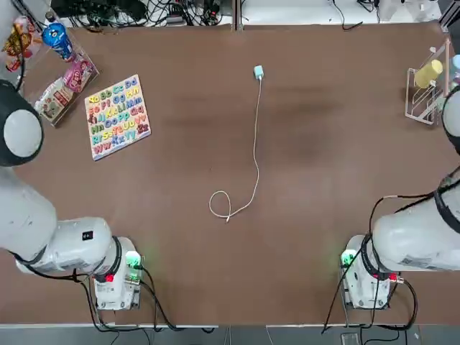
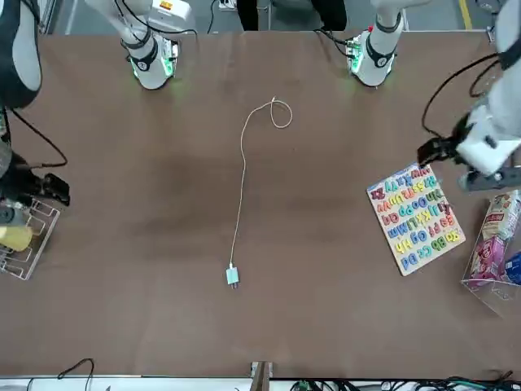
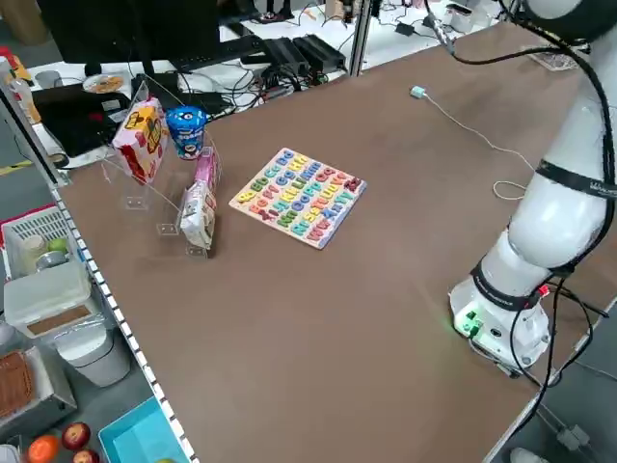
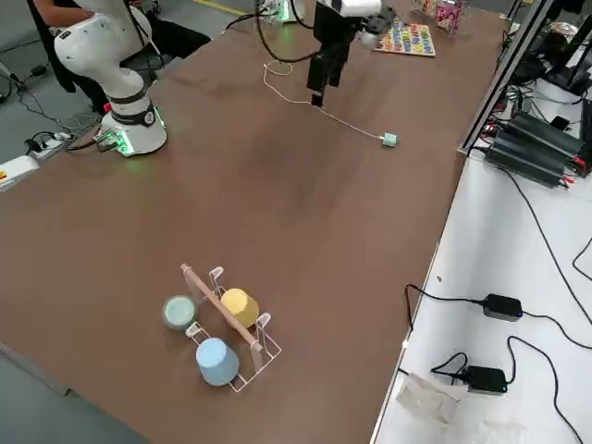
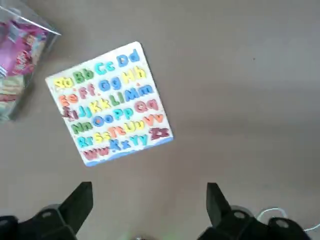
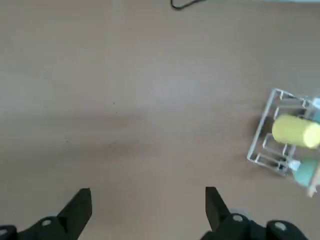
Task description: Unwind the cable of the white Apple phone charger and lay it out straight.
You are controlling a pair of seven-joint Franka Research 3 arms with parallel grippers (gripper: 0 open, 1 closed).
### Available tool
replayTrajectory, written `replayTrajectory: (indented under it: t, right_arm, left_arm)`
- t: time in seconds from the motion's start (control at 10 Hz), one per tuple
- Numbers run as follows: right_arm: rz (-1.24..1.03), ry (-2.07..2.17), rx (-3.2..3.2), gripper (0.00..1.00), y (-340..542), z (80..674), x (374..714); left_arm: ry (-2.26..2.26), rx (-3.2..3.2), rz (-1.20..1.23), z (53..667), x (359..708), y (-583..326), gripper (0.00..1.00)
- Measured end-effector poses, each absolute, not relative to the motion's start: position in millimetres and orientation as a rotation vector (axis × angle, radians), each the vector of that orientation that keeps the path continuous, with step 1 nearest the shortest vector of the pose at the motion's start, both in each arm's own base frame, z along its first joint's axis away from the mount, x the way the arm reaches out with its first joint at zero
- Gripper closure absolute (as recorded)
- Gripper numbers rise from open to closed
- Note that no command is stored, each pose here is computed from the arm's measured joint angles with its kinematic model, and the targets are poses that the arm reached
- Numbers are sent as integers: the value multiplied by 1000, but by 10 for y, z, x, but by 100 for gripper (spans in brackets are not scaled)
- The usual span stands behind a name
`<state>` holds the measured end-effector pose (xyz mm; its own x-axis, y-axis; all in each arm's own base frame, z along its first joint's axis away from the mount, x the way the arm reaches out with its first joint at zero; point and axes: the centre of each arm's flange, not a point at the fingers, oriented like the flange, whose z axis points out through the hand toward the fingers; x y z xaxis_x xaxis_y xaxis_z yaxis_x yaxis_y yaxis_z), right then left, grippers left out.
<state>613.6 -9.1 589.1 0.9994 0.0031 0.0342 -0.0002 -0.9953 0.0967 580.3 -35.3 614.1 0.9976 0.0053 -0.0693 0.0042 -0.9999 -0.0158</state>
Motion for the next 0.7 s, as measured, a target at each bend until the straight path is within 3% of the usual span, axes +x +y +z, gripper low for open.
replayTrajectory:
  t: [0.3,0.7]
  right_arm:
    - [83,-8,3033,0,-14,6169,5877]
    - [104,8,3054,0,88,6211,5859]
  left_arm:
    - [92,-3120,-5,6288,5661,46,0]
    - [261,-3093,-112,6286,5718,-458,0]
